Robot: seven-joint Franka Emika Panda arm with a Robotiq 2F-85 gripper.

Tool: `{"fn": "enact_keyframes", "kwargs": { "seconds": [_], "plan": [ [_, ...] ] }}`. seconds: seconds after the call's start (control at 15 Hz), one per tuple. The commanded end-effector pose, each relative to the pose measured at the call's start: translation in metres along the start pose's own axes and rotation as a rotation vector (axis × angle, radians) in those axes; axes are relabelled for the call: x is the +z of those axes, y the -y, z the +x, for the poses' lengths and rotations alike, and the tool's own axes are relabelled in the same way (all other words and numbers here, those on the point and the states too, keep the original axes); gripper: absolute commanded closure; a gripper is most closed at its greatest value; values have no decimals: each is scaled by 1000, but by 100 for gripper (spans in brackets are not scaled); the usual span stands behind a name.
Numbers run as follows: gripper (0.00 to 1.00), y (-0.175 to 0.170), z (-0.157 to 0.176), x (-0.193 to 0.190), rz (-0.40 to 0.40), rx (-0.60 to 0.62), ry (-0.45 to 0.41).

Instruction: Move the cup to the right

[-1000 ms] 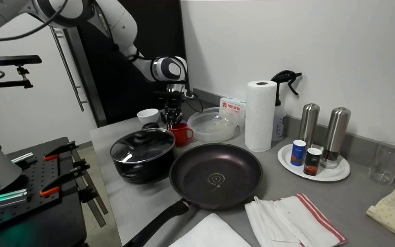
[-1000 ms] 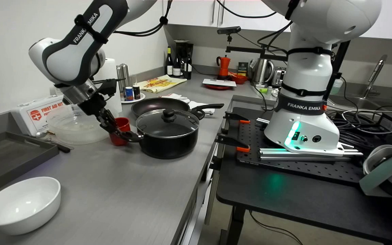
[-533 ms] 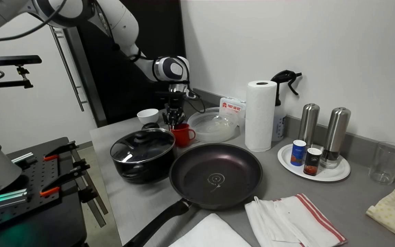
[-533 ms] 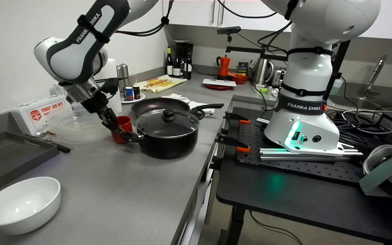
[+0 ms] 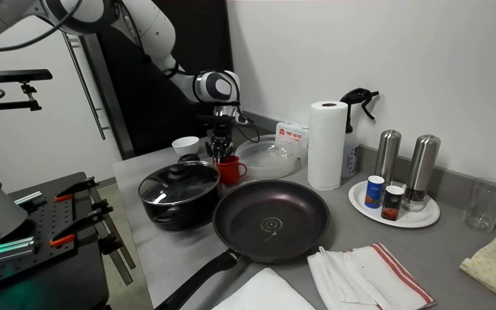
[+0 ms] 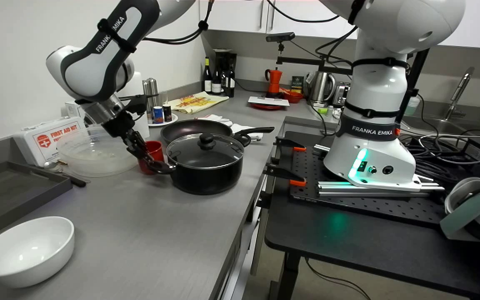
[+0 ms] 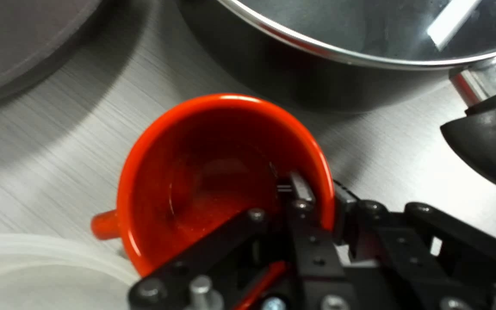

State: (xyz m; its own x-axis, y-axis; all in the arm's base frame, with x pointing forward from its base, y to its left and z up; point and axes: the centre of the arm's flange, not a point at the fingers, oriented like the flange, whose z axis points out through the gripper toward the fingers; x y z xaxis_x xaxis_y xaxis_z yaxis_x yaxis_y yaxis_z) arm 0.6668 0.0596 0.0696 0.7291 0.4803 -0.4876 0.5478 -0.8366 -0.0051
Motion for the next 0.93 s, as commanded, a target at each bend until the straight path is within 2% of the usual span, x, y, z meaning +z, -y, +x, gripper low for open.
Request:
{"fn": "enact_keyframes", "kwargs": {
  "seconds": [0.0,0.27,0.4,0.53,0.67,0.87],
  "plan": [
    [80,-6,-2,-5,11,-11,5],
    [46,-9,-4,-5,13,-6,5],
    [43,-10,-4,-5,13,-4,6],
    [17,-11,-5,-5,13,-1,5],
    [2,-11,-6,-5,10,1,6],
    [0,-13,-9,-8,7,6,0]
  ]
}}
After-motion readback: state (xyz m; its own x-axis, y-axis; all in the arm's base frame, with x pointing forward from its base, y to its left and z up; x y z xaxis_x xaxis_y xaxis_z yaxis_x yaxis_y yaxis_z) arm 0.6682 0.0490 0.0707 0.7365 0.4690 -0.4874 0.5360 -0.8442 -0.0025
